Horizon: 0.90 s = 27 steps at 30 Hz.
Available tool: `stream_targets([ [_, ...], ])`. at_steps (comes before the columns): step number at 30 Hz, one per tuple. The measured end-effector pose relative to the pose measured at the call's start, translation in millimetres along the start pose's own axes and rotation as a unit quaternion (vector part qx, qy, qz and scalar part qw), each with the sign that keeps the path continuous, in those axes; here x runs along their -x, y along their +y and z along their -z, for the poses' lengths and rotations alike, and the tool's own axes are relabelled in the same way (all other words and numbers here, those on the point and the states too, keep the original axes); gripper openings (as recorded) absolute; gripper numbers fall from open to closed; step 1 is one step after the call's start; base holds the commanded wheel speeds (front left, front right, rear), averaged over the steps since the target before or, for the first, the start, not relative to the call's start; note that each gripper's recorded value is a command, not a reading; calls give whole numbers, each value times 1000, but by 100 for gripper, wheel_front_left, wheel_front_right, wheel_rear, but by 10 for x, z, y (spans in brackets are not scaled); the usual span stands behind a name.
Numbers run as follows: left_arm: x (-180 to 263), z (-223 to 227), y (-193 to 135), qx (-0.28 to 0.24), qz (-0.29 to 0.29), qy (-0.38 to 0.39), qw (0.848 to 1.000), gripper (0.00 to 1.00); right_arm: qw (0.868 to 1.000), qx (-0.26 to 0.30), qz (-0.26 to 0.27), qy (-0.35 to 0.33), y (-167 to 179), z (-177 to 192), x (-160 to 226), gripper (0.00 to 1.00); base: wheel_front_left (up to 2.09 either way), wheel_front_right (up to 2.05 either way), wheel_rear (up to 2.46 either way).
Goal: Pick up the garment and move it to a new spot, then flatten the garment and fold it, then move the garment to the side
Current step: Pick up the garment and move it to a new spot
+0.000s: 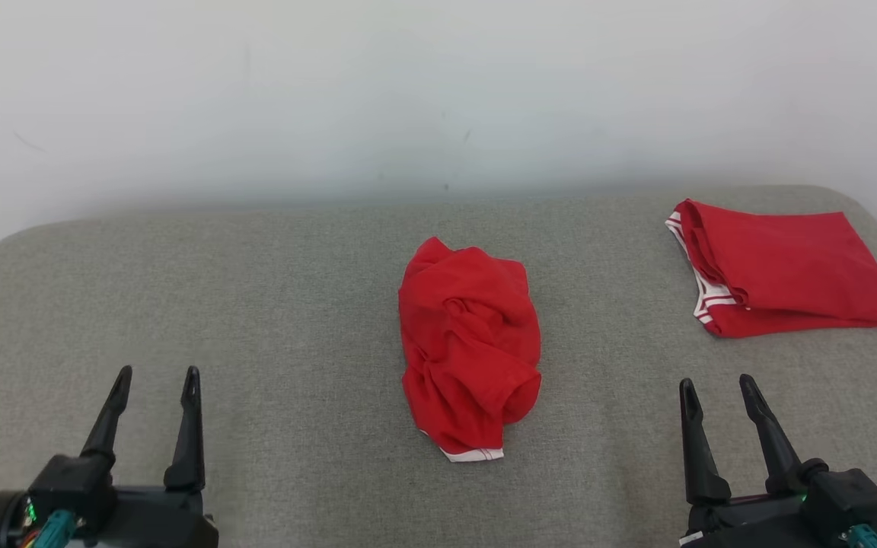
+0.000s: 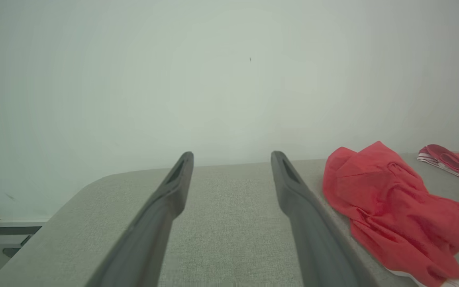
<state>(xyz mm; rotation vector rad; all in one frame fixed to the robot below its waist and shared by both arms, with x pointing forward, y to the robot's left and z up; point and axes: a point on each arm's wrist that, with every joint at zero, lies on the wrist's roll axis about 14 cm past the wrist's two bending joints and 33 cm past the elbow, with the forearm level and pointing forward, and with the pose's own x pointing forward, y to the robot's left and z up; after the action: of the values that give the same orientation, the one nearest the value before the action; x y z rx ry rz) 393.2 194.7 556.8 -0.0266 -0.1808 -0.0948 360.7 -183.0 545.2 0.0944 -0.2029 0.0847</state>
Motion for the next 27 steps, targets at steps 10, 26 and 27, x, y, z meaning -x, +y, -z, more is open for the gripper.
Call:
stream_targets([
  [10,318,117,104,-7,-34,16,999,100,1000,-3,1,7,-6,41,32,100,0,0,0],
  [26,596,151,271,-23,-76,20,997,100,1000,-8,9,22,-19,130,154,100,0,0,0],
  [27,601,153,263,-27,-75,20,997,100,1000,-9,9,24,-15,141,161,100,0,0,0],
])
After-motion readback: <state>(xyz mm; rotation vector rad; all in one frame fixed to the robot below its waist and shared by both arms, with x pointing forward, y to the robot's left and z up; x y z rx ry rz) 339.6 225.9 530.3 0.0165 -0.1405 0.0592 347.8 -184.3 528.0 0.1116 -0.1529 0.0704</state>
